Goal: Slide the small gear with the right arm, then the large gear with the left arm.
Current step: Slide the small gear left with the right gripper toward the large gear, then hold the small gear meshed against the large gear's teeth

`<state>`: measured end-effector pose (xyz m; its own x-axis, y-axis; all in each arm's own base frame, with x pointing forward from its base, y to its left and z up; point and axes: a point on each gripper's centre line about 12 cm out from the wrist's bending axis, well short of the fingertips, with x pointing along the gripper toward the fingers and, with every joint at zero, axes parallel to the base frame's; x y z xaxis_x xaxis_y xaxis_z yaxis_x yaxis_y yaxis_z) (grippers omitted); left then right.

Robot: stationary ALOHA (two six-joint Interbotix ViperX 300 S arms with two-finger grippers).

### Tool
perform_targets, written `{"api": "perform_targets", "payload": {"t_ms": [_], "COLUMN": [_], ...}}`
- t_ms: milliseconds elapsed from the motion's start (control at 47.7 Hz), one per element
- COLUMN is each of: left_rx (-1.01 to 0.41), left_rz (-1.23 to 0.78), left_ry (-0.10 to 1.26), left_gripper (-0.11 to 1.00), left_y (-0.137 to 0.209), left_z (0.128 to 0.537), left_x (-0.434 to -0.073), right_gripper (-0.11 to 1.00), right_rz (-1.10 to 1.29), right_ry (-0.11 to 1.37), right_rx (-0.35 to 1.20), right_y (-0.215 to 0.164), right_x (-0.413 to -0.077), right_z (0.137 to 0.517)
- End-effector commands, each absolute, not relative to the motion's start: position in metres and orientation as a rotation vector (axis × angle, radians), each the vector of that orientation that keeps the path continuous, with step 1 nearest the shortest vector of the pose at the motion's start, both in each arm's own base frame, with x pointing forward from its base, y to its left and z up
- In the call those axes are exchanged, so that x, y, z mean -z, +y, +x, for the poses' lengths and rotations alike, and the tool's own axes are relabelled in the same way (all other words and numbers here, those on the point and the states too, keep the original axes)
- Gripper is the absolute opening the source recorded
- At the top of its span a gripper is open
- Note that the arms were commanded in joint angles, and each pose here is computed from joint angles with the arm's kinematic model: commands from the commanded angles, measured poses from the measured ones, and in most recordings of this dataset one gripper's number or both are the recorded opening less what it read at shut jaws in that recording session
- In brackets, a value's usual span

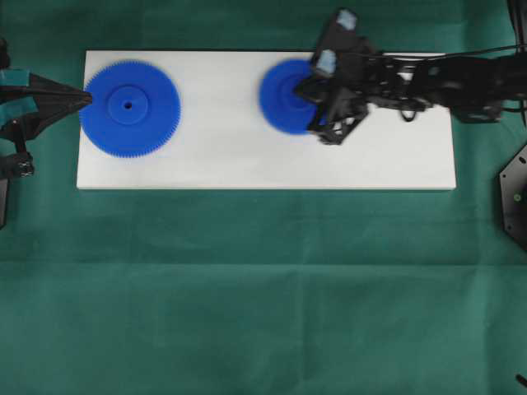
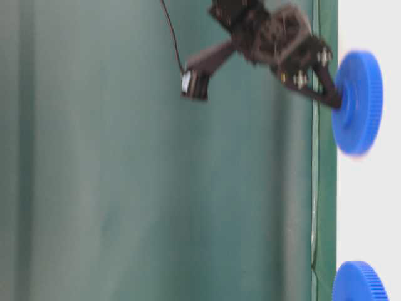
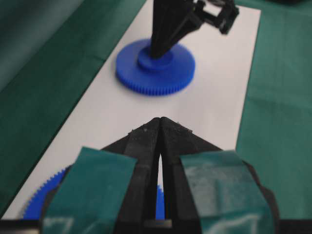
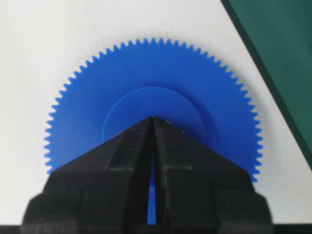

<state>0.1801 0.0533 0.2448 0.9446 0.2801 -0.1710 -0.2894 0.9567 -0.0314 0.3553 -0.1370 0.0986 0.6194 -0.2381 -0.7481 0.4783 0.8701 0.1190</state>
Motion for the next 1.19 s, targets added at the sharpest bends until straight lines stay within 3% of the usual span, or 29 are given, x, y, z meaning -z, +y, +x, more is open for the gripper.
{"api": "perform_targets", "payload": {"t_ms": [0,650,1174], "left_rx": [-0.292,-0.294,-0.292], "left_rz": [-0.057,-0.058,-0.058], "left_ry": [0.15,0.156,0.158], "left_gripper": [0.0,0.0,0.0], "left_y": [0.054,0.054,0.054], "left_z": [0.181,0.181,0.181], "left_x": [-0.249,-0.248,-0.247], "right_gripper": [0.5,0.5,0.5], "right_rz": [0.303,0.164,0.137], "right_ry": [0.861,0.767,0.786], "right_rx": [0.383,0.255,0.248], "right_y": [-0.127,-0.114,-0.113], "right_x": [-0.079,-0.08,-0.081], "right_z": [0.369,0.483,0.486]}}
